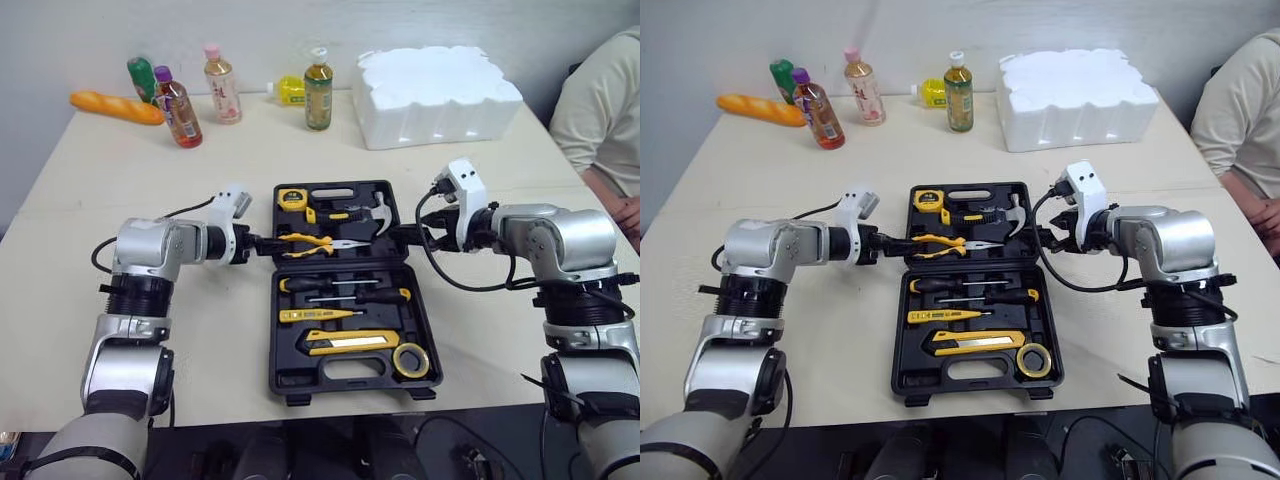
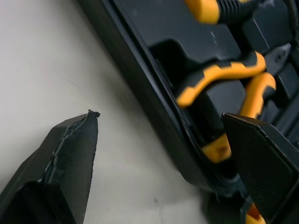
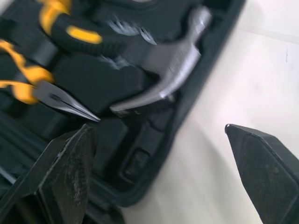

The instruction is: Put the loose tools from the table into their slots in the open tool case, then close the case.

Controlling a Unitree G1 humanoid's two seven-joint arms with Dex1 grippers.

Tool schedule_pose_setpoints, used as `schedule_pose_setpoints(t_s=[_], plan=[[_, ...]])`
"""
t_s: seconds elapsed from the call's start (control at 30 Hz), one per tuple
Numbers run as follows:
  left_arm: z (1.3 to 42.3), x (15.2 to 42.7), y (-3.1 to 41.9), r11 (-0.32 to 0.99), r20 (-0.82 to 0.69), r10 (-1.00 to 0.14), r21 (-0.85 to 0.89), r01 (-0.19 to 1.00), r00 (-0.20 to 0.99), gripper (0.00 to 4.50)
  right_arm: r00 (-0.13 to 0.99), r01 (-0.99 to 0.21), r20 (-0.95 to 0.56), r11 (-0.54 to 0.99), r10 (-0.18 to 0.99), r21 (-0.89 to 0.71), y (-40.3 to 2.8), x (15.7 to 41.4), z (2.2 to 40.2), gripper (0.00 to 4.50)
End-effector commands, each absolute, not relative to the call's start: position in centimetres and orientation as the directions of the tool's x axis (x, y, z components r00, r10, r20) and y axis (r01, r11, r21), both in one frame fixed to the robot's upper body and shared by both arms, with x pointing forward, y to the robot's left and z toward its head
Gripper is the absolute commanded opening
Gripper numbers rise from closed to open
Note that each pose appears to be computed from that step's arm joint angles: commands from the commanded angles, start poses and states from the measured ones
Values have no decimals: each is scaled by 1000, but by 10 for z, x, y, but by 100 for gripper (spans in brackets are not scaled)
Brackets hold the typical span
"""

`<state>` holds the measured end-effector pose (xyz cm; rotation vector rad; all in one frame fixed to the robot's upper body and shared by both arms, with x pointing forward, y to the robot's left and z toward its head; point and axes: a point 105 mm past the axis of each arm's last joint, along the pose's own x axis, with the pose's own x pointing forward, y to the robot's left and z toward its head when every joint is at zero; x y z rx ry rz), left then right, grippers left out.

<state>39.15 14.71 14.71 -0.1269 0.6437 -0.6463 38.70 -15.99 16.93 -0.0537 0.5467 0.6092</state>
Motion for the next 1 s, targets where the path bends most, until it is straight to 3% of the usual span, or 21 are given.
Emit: schedule_pose_setpoints(t_s=[0.03,0.33,0.4,0.5,0.63,0.97,1.0], plan=[[149,395,145,805,-516,-587,-291,517,623,444,704,-541,-499,837,505,83,-158,395,171,450],[146,396,153,822,-530,-565,-298,485,632,444,703,-530,-505,843,501,98,-154,399,165,450],[145,398,159,837,-529,-536,-233,495,658,444,706,-532,-507,843,494,81,-155,399,164,450],[139,397,161,840,-545,-523,-199,505,655,375,714,-523,-507,849,482,70,-158,401,161,450],[133,390,155,820,-560,-545,-203,535,624,205,717,-521,-511,852,475,60,-160,401,159,331],[125,388,151,818,-568,-546,-205,537,616,205,711,-540,-540,841,451,-9,-157,404,148,331],[124,387,150,816,-569,-549,-205,541,613,202,711,-536,-536,844,455,6,-155,405,148,304]])
